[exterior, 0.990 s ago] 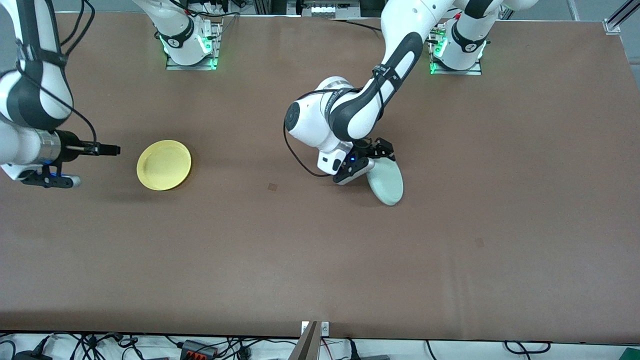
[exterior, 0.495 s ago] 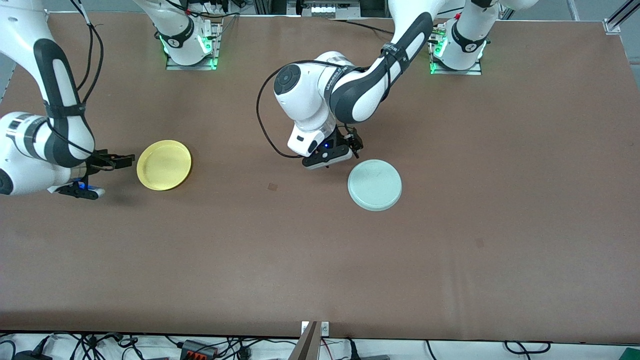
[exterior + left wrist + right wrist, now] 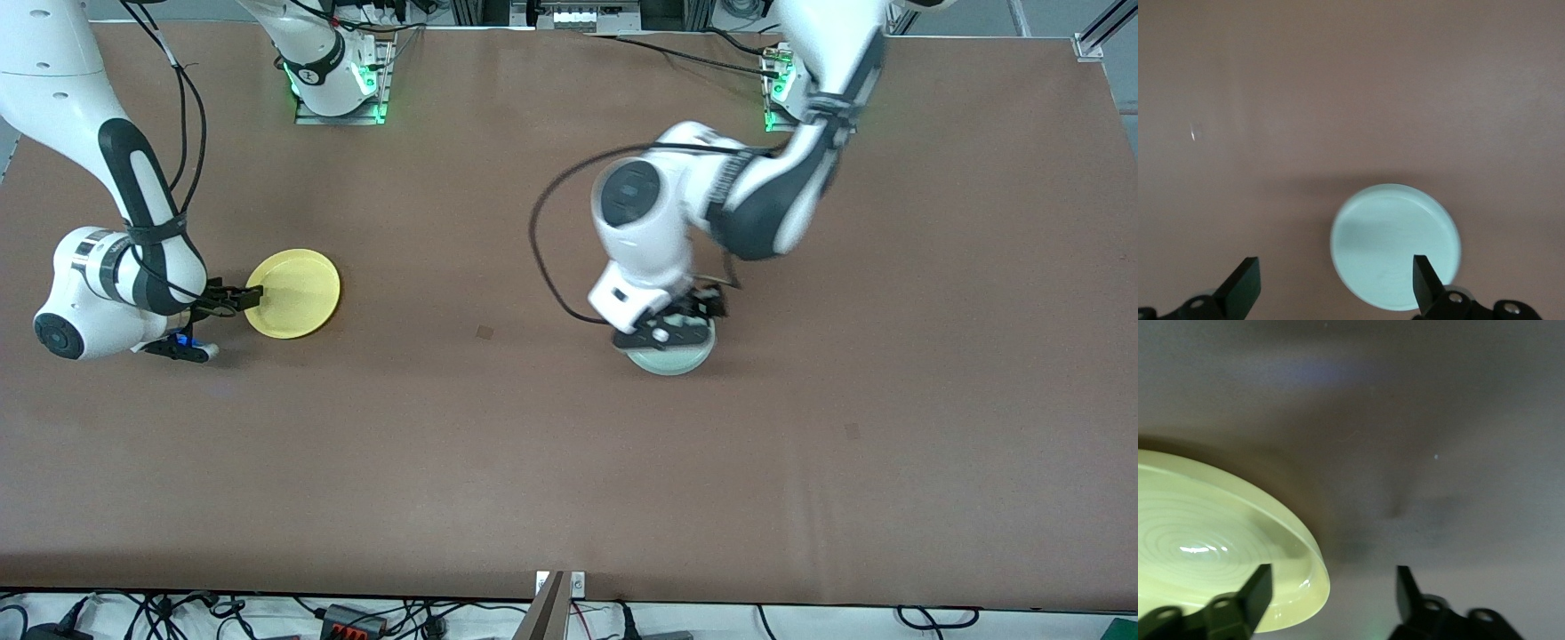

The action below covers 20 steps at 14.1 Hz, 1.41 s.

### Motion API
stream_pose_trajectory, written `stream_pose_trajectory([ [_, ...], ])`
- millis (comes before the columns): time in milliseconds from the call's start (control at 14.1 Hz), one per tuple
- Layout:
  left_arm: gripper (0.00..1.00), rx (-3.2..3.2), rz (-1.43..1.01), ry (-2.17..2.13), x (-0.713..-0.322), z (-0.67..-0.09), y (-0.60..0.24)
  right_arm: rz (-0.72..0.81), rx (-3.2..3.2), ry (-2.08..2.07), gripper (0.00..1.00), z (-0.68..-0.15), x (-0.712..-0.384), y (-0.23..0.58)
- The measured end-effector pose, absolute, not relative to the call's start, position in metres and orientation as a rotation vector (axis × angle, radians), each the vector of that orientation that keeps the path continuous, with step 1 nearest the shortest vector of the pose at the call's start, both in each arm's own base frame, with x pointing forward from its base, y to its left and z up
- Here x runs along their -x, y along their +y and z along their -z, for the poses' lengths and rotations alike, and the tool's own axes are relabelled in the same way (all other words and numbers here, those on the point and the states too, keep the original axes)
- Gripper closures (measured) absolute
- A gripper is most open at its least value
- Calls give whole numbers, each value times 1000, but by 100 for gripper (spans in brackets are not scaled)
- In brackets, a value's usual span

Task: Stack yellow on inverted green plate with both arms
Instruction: 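Open and raise the left gripper while the right gripper grasps yellow plate, then lift the yellow plate with the right gripper toward the green plate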

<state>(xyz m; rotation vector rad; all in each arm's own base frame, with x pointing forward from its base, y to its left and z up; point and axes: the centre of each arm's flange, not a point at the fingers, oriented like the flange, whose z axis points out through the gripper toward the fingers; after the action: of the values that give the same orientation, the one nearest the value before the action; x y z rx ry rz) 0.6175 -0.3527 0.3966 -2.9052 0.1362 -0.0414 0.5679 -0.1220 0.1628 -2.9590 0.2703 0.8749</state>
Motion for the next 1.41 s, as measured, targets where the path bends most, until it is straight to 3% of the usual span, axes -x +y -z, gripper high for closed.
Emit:
stream_pose_trajectory([
  [283, 0, 3003, -81, 322, -659, -435, -235, -884, 2955, 266, 70, -160, -567, -120],
  [495, 0, 3044, -213, 354, -672, -437, -156, -902, 2942, 253, 97, -162, -567, -118],
  [778, 0, 3052, -356, 364, -652, -477, -105, -920, 2913, 247, 97, -179, -575, -116],
  [1131, 0, 3093, -204, 317, -621, -557, -94, -855, 2851, 149, 97, -270, -628, -59],
  [1414, 0, 3086, -86, 223, -585, -581, -58, -824, 2753, 149, 97, -279, -637, 13],
])
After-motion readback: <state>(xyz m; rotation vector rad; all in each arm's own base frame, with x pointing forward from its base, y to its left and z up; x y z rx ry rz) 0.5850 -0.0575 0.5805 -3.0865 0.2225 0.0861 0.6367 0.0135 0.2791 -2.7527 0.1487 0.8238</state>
